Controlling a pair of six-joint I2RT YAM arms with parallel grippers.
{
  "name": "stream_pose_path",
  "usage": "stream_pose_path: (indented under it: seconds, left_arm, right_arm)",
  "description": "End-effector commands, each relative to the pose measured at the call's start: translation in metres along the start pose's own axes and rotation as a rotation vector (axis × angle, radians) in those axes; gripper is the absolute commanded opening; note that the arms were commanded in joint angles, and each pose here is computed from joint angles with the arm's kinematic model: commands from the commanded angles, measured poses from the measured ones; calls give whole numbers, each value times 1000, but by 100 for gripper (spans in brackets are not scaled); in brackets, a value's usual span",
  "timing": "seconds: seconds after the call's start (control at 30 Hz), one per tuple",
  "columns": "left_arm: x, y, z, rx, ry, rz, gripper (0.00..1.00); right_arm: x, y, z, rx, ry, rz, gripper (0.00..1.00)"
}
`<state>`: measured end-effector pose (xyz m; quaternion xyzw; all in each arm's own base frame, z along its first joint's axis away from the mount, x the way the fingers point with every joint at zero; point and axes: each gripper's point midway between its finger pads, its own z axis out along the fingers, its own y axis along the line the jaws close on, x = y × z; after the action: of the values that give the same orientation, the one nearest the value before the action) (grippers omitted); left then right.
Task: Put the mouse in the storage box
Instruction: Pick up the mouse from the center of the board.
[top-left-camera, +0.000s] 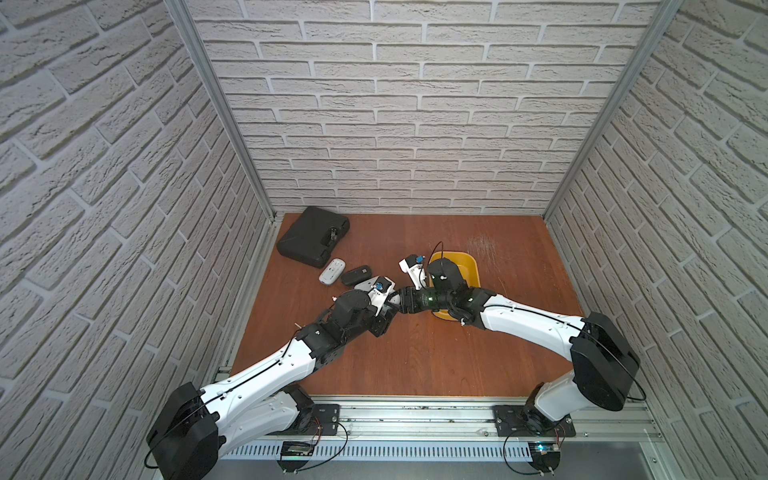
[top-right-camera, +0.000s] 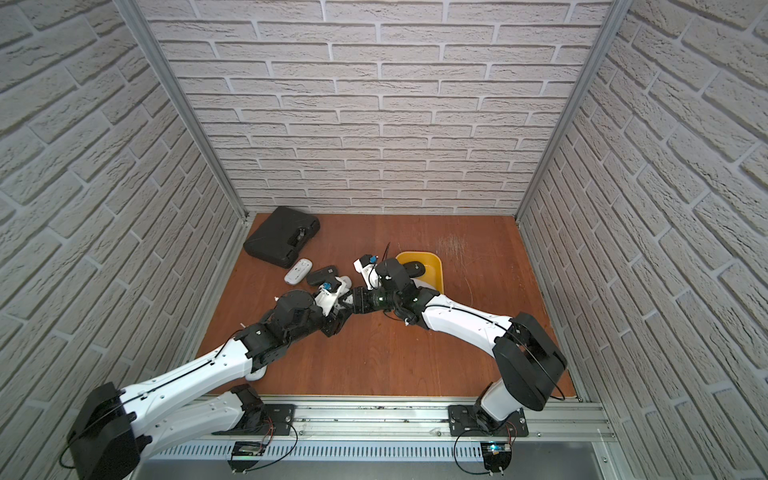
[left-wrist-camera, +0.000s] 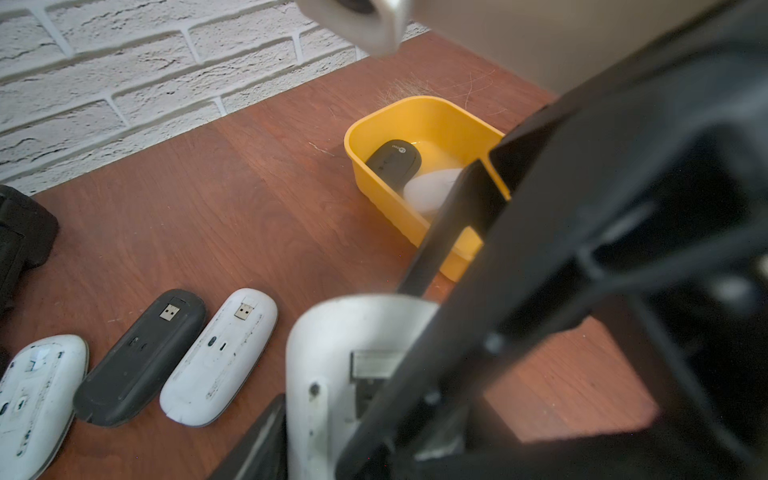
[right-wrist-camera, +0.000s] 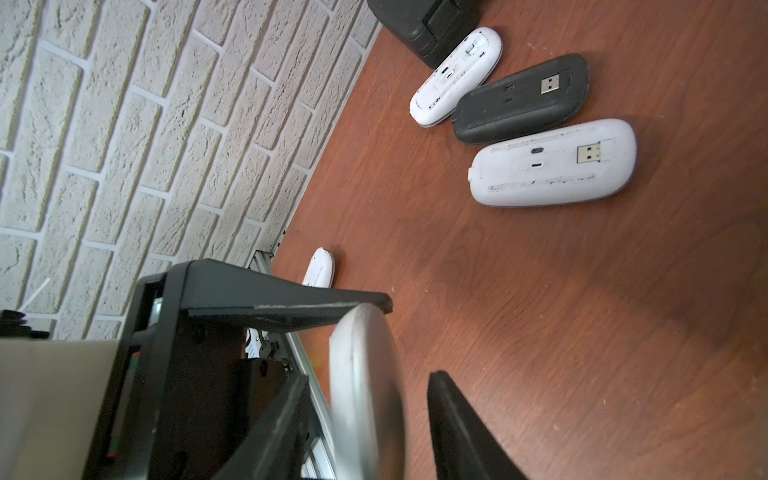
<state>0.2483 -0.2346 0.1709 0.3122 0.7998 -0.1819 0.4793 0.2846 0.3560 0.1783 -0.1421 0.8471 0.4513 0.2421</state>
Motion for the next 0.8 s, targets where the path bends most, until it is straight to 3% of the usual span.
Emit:
stream_pose_path:
  seconds: [0.0,0.17,0.33,0.4,0.57,0.77]
  left_arm:
    - [-16,-3,-6,23,-72,-5,60]
    - [-15,-2,-9,20,-76,-23,64]
    - [-13,13,-16,-62,-58,-70,93]
    - [-14,21,-24,-108,-57,-86,97]
    - [-12,45,-53,-233,-69,-109,98]
    - [0,73,-72,-388,-70,-156,98]
  right_arm:
    - [-16,23,2,-71,-35,-37,43]
    - [-19,23,3,-66,-43,-52,29]
    - [-34,0,-10,72,-86,-92,22]
    - [-43,-15,-22,135,-108,-102,21]
    - [-68,-90,-89,520,-189,-99,18]
    - [-59,-153,-164,964,-186,-163,17]
